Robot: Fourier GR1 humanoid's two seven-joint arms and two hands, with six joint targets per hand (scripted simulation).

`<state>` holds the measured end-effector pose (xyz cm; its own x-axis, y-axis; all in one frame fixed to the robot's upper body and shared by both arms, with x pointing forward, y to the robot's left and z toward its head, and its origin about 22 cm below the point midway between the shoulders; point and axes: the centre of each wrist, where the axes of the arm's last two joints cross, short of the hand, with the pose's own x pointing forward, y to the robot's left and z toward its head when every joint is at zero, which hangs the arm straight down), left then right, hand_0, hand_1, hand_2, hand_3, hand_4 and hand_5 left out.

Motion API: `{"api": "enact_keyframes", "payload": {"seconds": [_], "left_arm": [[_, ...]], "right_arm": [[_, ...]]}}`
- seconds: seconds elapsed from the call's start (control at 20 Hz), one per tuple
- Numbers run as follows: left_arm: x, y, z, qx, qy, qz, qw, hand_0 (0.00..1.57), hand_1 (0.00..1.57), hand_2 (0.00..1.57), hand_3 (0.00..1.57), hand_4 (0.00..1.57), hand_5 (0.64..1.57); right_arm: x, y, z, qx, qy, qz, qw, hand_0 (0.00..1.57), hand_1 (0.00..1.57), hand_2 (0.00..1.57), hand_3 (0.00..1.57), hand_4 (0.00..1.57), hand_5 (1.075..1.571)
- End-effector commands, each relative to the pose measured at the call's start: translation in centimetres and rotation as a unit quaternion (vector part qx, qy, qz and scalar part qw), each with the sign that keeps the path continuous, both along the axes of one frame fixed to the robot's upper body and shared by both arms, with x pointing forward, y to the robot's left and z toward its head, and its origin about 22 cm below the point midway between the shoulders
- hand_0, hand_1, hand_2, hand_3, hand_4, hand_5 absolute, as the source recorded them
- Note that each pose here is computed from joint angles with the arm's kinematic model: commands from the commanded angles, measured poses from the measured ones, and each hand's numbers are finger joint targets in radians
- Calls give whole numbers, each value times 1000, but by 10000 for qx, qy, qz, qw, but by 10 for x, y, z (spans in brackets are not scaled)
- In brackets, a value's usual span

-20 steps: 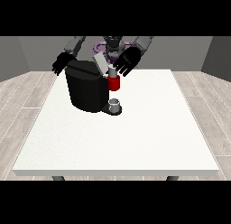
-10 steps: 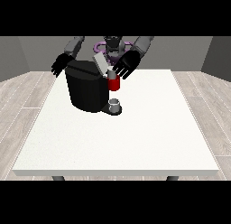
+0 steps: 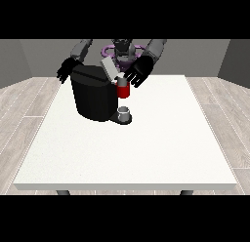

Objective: Insert the coffee pod into the coffee machine and close the lid

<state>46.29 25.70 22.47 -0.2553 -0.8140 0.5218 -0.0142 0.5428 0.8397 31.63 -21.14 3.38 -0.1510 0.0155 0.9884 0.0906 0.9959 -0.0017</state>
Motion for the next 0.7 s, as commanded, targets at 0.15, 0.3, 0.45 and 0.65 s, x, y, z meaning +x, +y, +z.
{"api": "enact_keyframes", "payload": {"seconds": [0.15, 0.3, 0.45, 0.65], "left_arm": [[-2, 19, -19, 186, 61, 137, 9997, 1118, 1118, 1158, 990, 442, 1571], [-3, 20, -5, 254, -38, 10, 9997, 1056, 1056, 1108, 937, 393, 1571], [-1, 2, 7, 301, -229, -71, 9993, 1058, 1058, 1125, 961, 367, 1571], [-1, 16, 1, 178, -105, -65, 9998, 1066, 1066, 1115, 928, 371, 1571]], "right_arm": [[-7, 17, 10, 35, -222, 133, 9997, 0, 0, 0, 0, 438, 1571], [0, 0, 11, 16, -63, 12, 10000, 0, 0, 0, 0, 434, 1571], [2, -4, -7, 122, -147, -73, 9998, 0, 0, 0, 0, 458, 1571], [1, -7, 8, -107, -105, 78, 9999, 0, 0, 0, 0, 465, 1571]]}}
